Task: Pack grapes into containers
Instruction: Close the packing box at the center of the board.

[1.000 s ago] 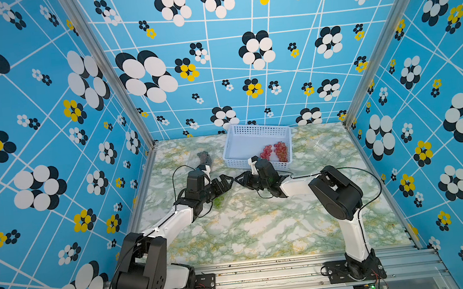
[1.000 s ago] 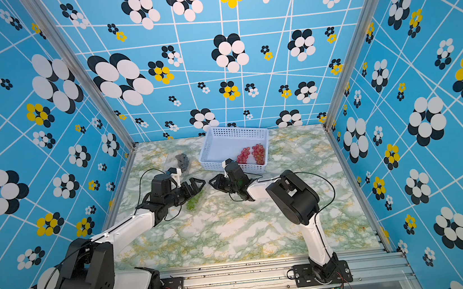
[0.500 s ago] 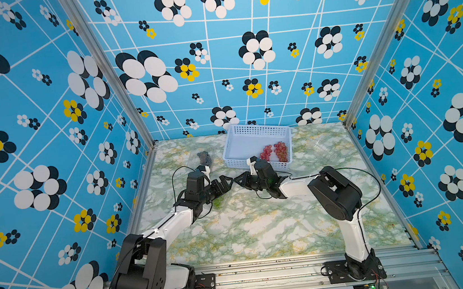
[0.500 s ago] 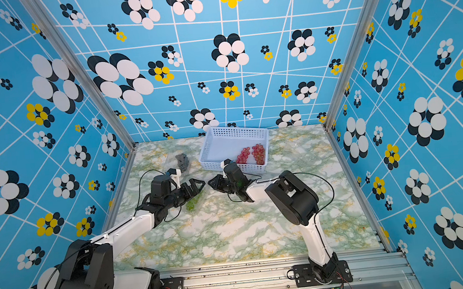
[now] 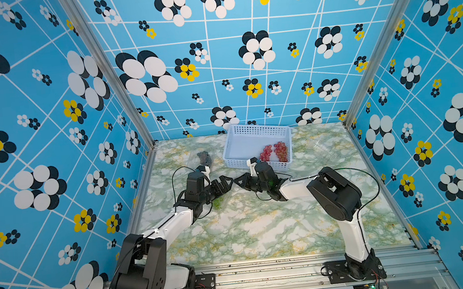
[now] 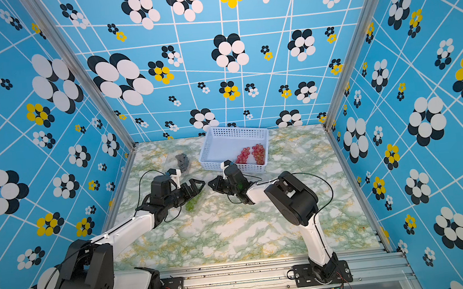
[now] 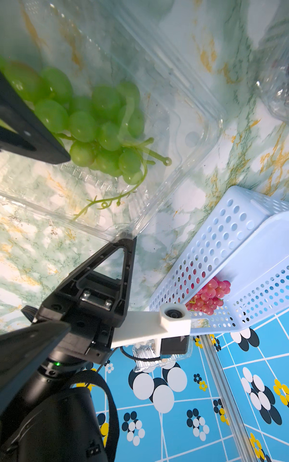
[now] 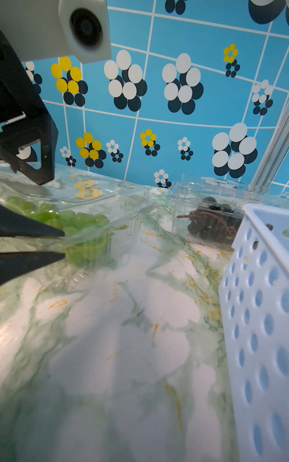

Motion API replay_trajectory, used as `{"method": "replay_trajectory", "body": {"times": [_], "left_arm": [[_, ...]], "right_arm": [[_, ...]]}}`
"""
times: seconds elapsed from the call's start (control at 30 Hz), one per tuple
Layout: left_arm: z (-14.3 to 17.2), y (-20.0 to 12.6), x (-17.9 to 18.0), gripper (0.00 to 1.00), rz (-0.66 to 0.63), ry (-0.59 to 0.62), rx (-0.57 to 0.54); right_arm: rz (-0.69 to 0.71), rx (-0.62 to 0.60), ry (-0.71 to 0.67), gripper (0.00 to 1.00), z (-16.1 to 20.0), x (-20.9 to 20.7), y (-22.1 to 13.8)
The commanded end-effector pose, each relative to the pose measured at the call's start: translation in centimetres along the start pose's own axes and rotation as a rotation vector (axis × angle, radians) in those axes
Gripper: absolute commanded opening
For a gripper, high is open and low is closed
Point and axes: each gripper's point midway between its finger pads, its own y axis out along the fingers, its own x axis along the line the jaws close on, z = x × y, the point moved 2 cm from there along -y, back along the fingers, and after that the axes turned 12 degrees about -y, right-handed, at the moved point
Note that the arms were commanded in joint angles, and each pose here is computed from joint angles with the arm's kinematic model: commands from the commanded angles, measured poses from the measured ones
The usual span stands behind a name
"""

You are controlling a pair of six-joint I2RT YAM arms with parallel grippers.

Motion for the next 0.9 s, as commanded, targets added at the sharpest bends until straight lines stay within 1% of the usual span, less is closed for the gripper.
{"method": "replay_trajectory", "body": {"times": [0.0,0.4,0.57,0.67,0.73,0.8,0.87], "left_arm": [[1.1,0.0,1.5,1.00,-0.044,-0.009,0.026],[0.9,-0.3,1.7,1.00,-0.048,-0.008,0.018],[0.1,-1.2,1.1,0.99,-0.046,0.012,0.003],[-1.0,-2.6,0.3,1.00,-0.054,0.046,-0.026],[-2.0,-3.9,-0.2,1.00,-0.061,0.065,-0.059],[-2.7,-5.1,-0.3,0.99,-0.072,0.068,-0.088],[-3.4,-6.3,-0.1,0.99,-0.090,0.055,-0.122]], "right_arm": [[0.071,0.089,0.021,0.11,3.6,-2.4,0.4],[0.073,0.087,0.016,0.08,3.6,-2.4,0.3],[0.078,0.074,-0.008,0.12,2.8,-1.7,-0.2],[0.089,0.056,-0.038,0.19,1.8,-0.8,-0.9],[0.096,0.041,-0.057,0.29,1.0,-0.2,-1.6],[0.100,0.033,-0.076,0.38,0.5,0.4,-2.2],[0.101,0.024,-0.093,0.53,0.0,0.9,-2.8]]}}
